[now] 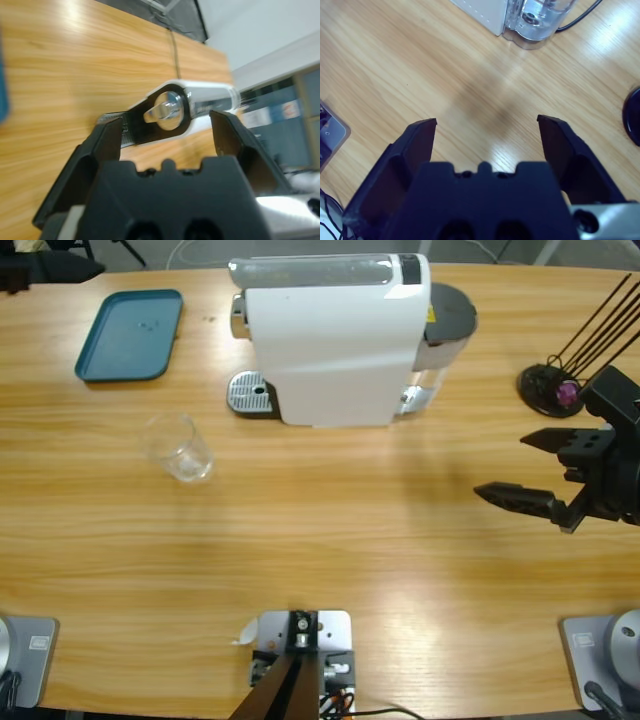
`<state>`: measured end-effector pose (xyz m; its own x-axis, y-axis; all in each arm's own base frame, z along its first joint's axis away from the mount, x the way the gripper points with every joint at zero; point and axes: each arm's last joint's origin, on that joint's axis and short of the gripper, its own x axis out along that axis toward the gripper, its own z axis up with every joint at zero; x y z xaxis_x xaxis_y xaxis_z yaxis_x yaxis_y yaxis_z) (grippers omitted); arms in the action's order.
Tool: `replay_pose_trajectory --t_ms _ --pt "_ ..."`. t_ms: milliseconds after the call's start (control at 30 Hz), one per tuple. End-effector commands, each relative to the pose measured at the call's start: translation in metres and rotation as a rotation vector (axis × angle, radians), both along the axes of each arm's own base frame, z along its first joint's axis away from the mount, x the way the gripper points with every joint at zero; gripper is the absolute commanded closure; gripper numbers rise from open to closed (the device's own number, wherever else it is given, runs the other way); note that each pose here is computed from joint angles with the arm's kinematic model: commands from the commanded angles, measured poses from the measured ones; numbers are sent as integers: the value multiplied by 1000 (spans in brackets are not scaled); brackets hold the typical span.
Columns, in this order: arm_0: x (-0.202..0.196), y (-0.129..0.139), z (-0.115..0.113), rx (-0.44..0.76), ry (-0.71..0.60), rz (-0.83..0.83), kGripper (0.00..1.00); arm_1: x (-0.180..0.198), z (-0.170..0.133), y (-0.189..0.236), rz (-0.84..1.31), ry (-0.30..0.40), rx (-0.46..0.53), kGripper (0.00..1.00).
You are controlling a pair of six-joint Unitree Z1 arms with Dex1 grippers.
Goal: Pour coffee
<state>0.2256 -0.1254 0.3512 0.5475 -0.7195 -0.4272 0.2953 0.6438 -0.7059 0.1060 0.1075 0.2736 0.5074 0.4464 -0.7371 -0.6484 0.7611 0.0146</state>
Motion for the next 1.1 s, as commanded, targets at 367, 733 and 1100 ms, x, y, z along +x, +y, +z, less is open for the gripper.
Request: replay_pose_trajectory --t_ms 367,733,1100 --pt "55 -59 -36 -252 304 -88 266 -4 1 -4 -3 -11 21 142" --pt "60 -76 -43 -244 328 -116 354 -4 1 -4 -3 -12 22 142" --pt "61 -88 -50 -233 347 -140 354 -4 1 -4 -4 -13 22 142"
